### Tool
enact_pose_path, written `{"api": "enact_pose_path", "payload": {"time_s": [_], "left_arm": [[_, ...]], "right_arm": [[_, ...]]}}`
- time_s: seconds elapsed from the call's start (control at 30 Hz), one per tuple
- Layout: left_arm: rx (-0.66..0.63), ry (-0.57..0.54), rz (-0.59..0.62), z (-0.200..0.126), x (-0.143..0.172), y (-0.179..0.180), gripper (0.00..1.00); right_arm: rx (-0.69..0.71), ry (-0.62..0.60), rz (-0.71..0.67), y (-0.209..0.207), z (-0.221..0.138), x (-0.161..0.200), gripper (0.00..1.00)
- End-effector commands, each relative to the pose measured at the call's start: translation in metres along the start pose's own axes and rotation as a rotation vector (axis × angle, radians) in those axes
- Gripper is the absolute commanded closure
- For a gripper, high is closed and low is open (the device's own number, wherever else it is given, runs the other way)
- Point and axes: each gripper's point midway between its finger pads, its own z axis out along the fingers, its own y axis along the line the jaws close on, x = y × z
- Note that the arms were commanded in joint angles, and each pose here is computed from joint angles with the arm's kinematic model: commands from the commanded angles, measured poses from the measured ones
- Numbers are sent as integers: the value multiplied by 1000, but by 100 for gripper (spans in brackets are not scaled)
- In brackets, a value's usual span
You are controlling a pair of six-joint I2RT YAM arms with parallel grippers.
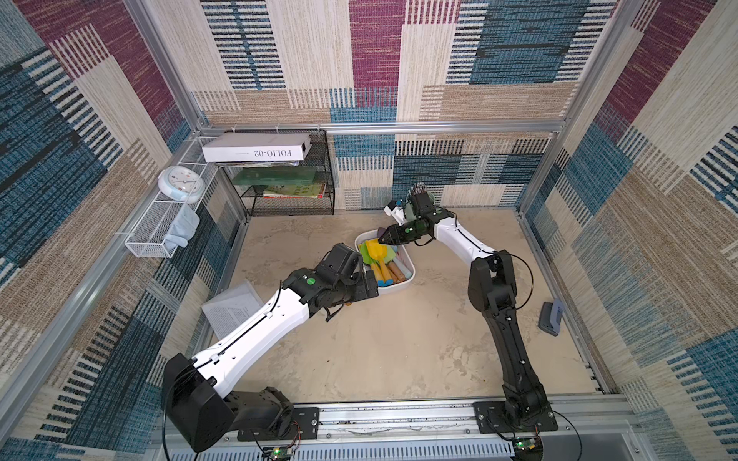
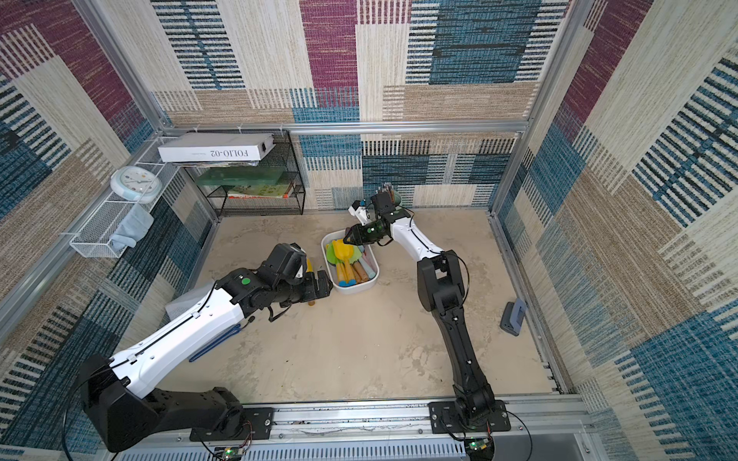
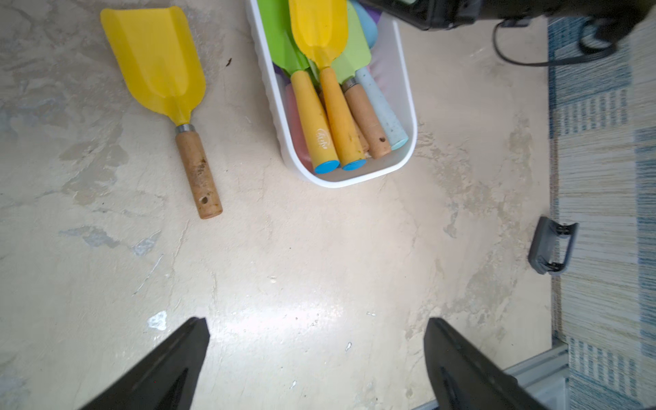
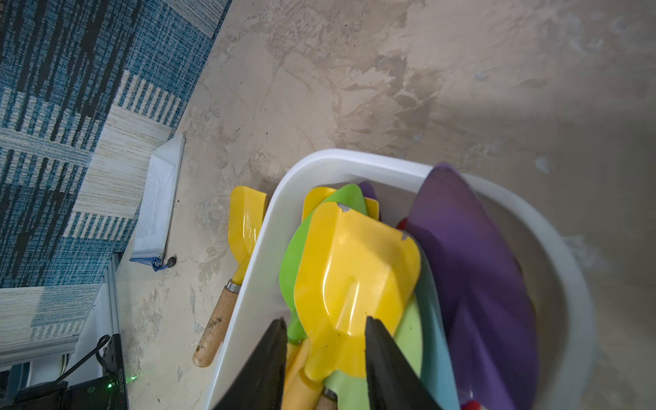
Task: Put the shovel into the storage box
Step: Place the shovel in the storage box, then pick up the shovel from the center of the board.
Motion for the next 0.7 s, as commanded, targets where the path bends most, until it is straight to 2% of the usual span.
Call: {"api": "enact_pose_path", "payload": {"time_s": [0.0, 0.3, 0.67], "left_arm": [[-96, 9, -25, 4, 2, 19, 1], [-234, 96, -103, 44, 7, 60, 1], [-300, 185, -156, 102, -5, 84, 3]], "right_arm": [[46, 3, -15, 1, -10, 1, 59], [111, -38, -52, 22, -52, 7, 59], [145, -100, -79, 49, -98, 31, 60]]}}
